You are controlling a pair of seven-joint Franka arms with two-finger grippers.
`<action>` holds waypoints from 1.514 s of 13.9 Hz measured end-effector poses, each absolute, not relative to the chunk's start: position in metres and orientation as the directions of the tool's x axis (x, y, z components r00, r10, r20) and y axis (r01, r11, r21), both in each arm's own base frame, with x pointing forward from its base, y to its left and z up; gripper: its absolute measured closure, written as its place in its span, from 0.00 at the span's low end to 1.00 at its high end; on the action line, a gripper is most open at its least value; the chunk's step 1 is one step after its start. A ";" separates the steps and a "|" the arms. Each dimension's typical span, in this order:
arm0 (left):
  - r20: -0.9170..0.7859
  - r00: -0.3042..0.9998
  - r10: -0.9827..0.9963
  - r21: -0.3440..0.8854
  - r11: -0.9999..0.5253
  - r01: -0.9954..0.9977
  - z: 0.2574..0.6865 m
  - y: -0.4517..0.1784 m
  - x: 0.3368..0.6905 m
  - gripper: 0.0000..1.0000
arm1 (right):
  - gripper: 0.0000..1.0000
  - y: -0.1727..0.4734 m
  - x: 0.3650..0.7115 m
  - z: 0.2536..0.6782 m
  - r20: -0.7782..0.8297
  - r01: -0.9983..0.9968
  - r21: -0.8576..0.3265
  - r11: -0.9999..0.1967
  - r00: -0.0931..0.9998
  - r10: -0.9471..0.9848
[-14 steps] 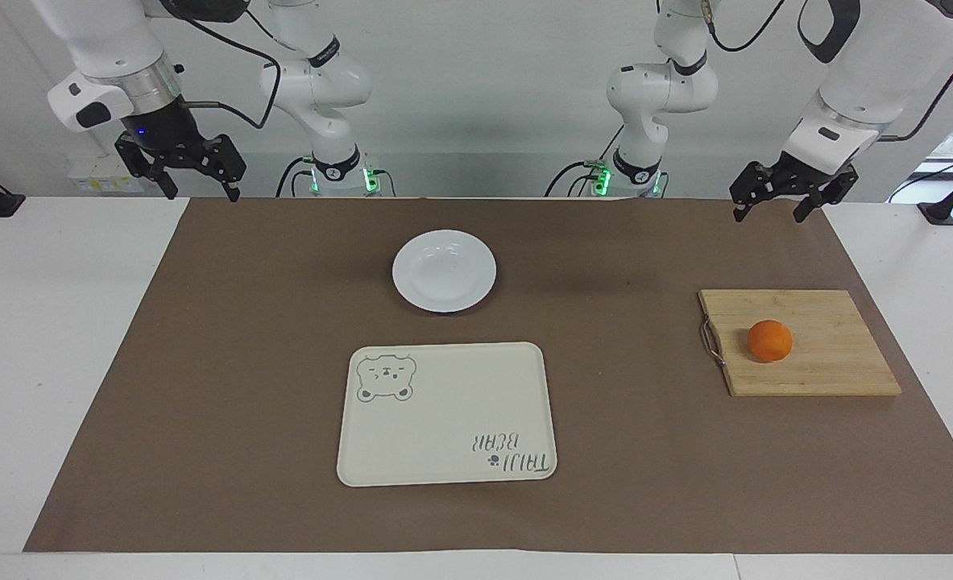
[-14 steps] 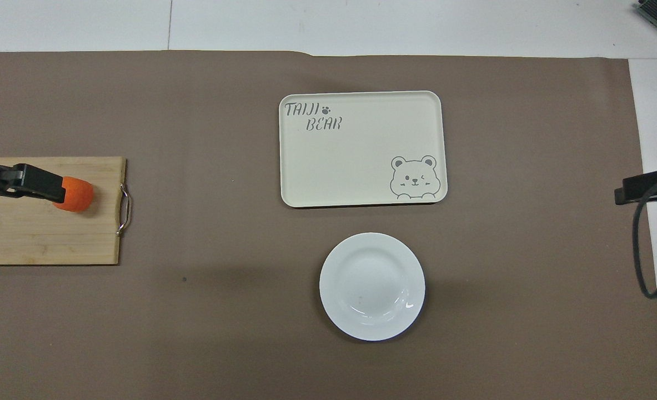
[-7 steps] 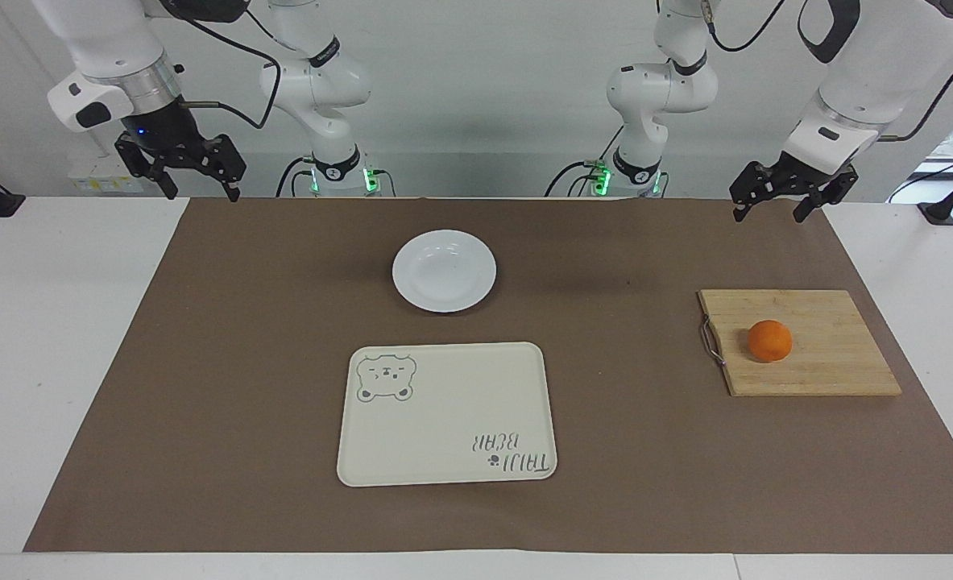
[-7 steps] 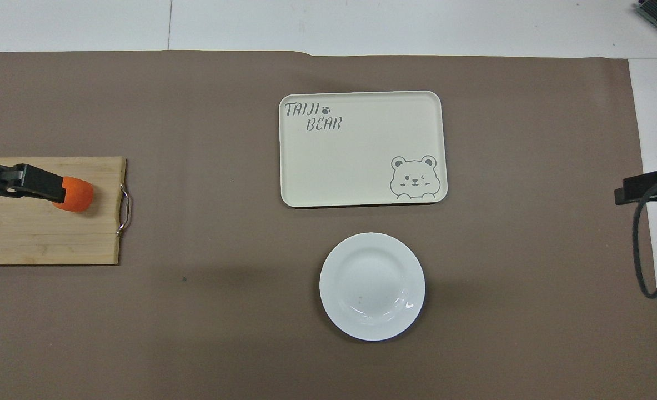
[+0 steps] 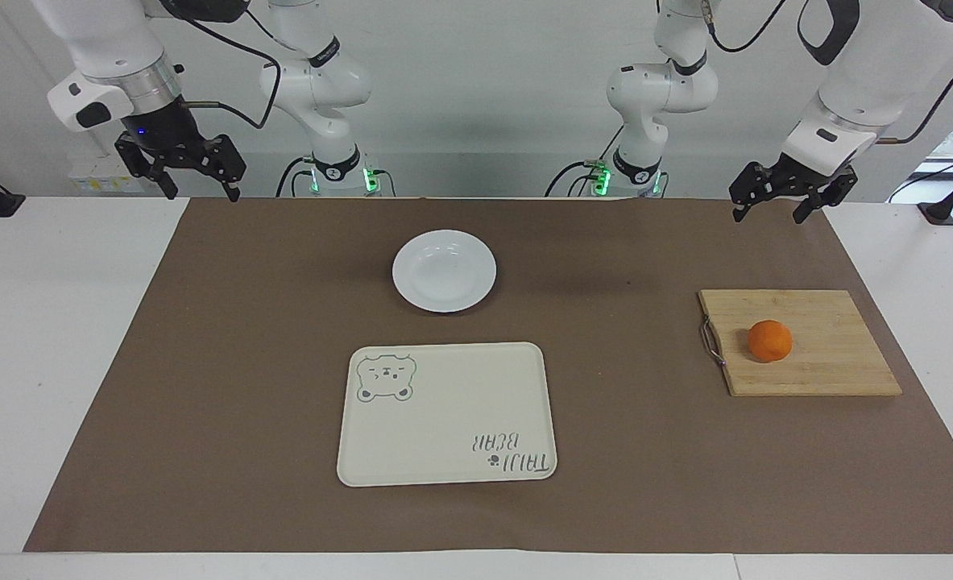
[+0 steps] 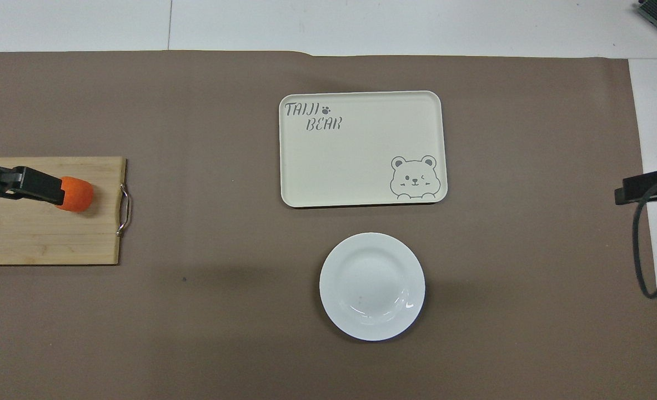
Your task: Place orange and plate with both arms
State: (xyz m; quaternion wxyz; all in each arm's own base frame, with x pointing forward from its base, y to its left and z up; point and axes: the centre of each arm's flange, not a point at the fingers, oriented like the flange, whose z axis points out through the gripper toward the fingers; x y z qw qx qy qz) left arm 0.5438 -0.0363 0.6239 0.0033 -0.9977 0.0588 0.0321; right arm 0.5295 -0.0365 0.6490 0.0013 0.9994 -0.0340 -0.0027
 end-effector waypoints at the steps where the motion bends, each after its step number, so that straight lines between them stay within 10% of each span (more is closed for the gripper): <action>1: -0.065 0.990 -0.125 -0.002 -0.992 -0.126 0.624 -0.033 0.544 0.00 | 0.00 -0.037 0.530 0.649 -0.005 -0.068 0.003 -0.998 0.998 -0.068; 21: -0.017 0.975 -0.223 0.000 -0.975 -0.223 0.577 0.075 0.565 0.00 | 0.00 -0.036 0.530 0.649 -0.005 -0.068 0.003 -0.998 0.998 -0.068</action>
